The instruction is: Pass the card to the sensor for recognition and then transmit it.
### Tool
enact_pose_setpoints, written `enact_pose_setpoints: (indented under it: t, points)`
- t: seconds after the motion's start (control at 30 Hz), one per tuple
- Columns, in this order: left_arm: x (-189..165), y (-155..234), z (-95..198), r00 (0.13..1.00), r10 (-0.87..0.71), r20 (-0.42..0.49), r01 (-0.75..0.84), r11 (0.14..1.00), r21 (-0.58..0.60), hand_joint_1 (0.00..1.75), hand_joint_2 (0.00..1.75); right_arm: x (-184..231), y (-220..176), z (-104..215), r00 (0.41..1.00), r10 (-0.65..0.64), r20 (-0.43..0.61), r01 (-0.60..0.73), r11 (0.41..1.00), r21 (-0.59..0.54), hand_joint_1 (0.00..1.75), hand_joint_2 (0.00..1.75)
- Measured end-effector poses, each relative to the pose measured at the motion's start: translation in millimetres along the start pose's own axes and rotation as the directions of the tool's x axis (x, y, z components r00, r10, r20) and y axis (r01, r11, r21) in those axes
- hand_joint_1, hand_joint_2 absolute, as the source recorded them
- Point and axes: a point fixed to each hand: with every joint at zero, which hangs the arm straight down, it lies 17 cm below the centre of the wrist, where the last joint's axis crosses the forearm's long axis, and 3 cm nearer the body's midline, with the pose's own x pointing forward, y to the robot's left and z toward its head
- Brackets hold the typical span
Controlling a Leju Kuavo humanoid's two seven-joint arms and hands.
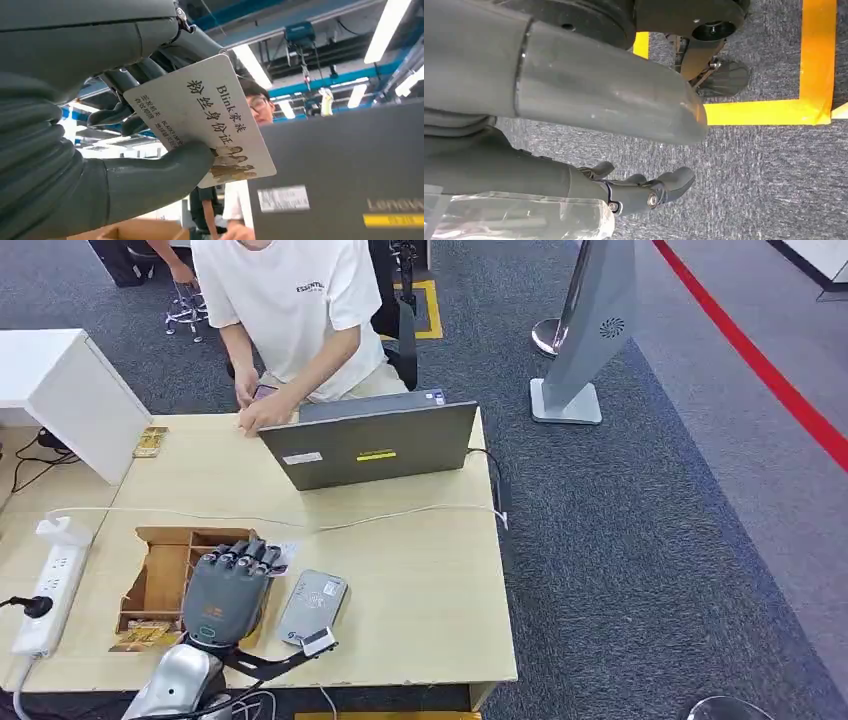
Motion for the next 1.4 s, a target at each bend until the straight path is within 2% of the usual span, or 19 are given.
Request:
enact_pose_setpoints:
  t: [0.47,0.9,1.1,1.4]
  points:
    - [7.0,-19.6,10.0,1.0,0.007,0.01,-0.007,0.999,-0.053,1.75,1.75,1.1,0.4,-0.2,1.0,0.003,0.0,-0.003,1.0,0.001,0.0,0.0]
    - [28.0,-49.1,29.3,0.999,0.032,0.036,-0.026,0.988,-0.151,1.75,1.75,5.4,4.7,0.0,1.0,0.014,0.006,-0.015,1.0,0.011,0.0,0.0]
    - [32.0,-92.1,55.6,0.998,0.055,0.016,-0.046,0.938,-0.342,1.75,1.75,6.9,7.1,0.2,1.0,0.022,0.01,-0.022,1.0,0.022,0.0,0.0]
    - [24.2,-124.2,73.9,0.999,0.041,-0.026,-0.049,0.864,-0.501,1.75,1.75,6.7,6.1,-0.1,1.0,0.012,0.008,-0.012,1.0,0.022,0.0,0.0]
